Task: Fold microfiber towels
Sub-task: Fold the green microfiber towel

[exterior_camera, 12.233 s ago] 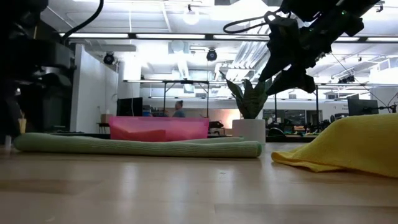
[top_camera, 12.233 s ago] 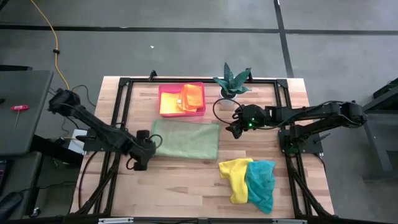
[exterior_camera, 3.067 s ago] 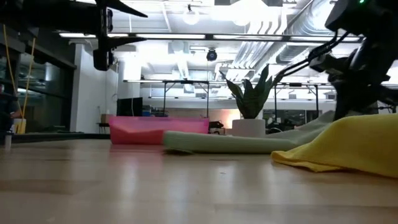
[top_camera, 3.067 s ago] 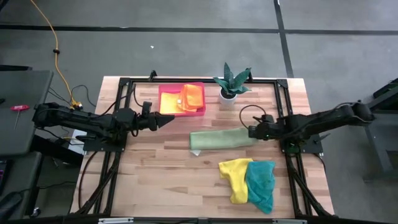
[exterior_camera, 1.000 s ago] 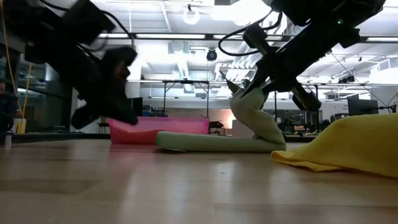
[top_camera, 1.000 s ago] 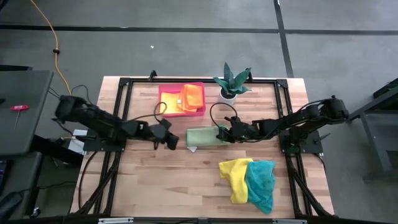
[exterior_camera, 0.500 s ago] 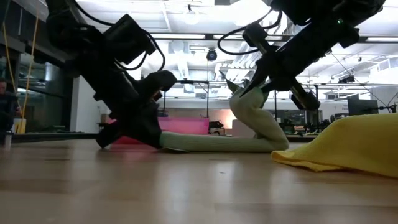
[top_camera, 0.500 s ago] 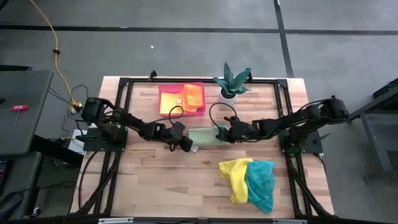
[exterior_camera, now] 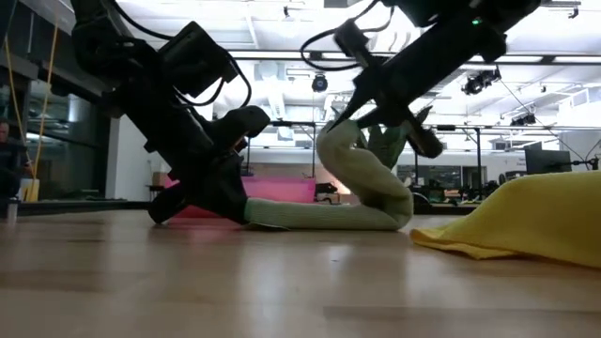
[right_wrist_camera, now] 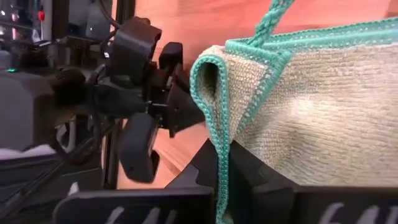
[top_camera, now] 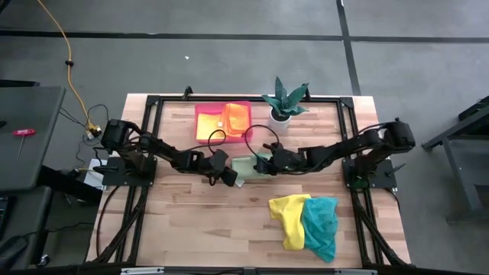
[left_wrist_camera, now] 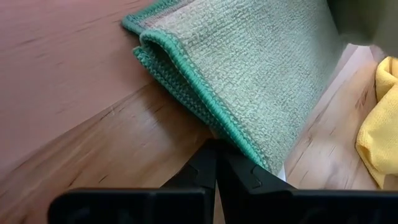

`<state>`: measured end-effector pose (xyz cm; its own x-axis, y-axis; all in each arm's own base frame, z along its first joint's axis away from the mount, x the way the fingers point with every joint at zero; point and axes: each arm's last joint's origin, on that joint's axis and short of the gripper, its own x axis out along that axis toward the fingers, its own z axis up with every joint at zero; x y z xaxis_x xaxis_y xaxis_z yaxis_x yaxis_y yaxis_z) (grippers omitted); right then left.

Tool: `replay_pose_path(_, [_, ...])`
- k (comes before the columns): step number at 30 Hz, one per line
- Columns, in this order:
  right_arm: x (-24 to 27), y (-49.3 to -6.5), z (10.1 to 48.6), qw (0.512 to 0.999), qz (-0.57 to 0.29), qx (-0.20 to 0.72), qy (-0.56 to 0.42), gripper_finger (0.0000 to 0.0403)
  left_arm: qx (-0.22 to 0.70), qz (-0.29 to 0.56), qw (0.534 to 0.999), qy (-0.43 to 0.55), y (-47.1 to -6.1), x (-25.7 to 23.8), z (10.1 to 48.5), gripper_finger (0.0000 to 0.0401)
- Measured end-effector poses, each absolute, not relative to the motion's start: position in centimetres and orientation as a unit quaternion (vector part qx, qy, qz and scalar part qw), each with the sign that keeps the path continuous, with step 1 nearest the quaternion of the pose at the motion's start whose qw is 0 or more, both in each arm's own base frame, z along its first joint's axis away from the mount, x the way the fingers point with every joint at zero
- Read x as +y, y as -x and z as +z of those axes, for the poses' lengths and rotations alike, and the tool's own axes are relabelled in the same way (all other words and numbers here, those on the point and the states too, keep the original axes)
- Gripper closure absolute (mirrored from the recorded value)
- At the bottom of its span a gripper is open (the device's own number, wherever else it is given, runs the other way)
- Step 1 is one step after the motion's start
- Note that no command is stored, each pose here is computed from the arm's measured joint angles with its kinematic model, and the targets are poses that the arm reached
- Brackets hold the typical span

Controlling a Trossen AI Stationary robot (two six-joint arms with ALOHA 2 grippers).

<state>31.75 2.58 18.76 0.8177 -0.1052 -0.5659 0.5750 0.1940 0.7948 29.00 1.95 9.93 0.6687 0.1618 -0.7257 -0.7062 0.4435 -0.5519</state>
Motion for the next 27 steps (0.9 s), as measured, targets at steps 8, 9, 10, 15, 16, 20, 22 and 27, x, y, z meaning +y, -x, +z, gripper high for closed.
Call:
replay_pose_path(8, [2.6,-34.8,18.2,0.747,-0.224,0.176,-0.600,0.0403,0.298,0.272,0.795,0.454,-29.0,1.9,9.9,0.0401])
replay_pose_path(9, [2.6,-35.0,17.9,0.746,-0.229,0.180,-0.598,0.0403,0.298,0.272,0.794,0.454,-29.0,1.9,9.9,0.0401])
replay_pose_path(10, [2.5,-35.3,17.7,0.746,-0.232,0.180,-0.598,0.0403,0.298,0.272,0.794,0.454,-29.0,1.9,9.9,0.0401])
replay_pose_path(15, [2.0,-36.0,16.6,0.733,-0.250,0.184,-0.605,0.0403,0.299,0.268,0.794,0.456,-29.1,1.9,10.0,0.0401])
replay_pose_path(16, [1.9,-36.0,16.3,0.729,-0.254,0.187,-0.607,0.0403,0.299,0.267,0.794,0.457,-29.1,1.9,10.0,0.0401])
replay_pose_path(20, [2.0,-36.0,15.9,0.718,-0.258,0.194,-0.617,0.0403,0.299,0.266,0.794,0.457,-29.1,1.9,10.0,0.0401])
replay_pose_path(22, [2.0,-36.0,15.9,0.717,-0.258,0.193,-0.618,0.0403,0.299,0.266,0.794,0.457,-29.1,1.9,10.0,0.0401])
replay_pose_path(27, [1.9,-36.1,16.0,0.717,-0.256,0.191,-0.620,0.0378,0.299,0.266,0.794,0.457,-29.1,1.9,10.0,0.0401])
